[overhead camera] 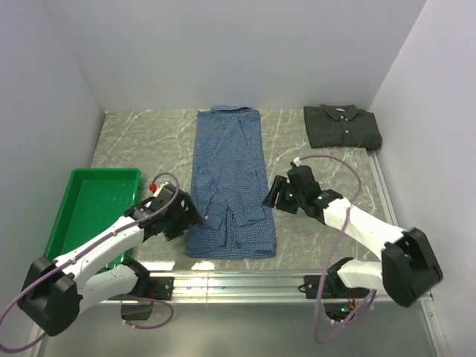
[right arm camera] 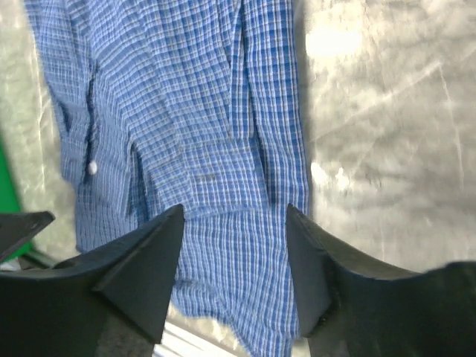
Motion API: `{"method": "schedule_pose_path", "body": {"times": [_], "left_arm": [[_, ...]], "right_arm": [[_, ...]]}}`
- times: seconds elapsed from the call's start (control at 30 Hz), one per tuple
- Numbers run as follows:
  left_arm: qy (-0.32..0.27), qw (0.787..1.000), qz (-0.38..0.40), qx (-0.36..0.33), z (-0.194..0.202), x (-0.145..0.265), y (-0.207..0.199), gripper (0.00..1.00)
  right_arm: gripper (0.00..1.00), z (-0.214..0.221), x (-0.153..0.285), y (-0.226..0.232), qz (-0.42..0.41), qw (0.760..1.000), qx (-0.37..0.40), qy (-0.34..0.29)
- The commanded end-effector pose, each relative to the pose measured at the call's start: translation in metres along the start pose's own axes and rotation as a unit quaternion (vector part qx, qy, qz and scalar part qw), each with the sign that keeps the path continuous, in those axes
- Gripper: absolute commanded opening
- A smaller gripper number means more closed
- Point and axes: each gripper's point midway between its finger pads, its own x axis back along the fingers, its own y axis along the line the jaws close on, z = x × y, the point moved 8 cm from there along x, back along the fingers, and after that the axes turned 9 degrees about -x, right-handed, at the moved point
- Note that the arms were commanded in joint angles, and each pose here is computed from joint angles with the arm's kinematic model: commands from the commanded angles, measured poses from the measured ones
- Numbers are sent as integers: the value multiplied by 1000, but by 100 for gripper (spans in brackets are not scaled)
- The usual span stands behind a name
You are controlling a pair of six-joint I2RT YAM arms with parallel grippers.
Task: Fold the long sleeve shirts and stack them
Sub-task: Fold the shirt
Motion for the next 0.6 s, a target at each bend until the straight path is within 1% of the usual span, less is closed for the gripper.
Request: {"method": "schedule_pose_path", "body": {"times": [0.0,0.1,0.13,0.2,0.4,0.47,0.57], "left_arm": [[57,998,-26,8,19,6,15,87],[91,995,-24,13,34,3,24,84],[100,995,-22,13,37,2,26,84],[116,993,-21,15,44,-2,30,82],[133,991,-7,19,51,-12,31,75],[144,989,-8,20,55,-13,33,72],[157,987,-5,20,60,-14,36,67]], "right_arm": [[66,20,15,-23,38,999,-11,23],[68,35,21,-35,36,998,-24,49],[68,44,21,-40,32,997,-28,70],[68,50,22,-43,25,996,-35,80],[67,66,15,-54,13,992,-60,107],[66,73,12,-52,3,989,-67,129],[66,81,10,-50,7,988,-59,146]]}}
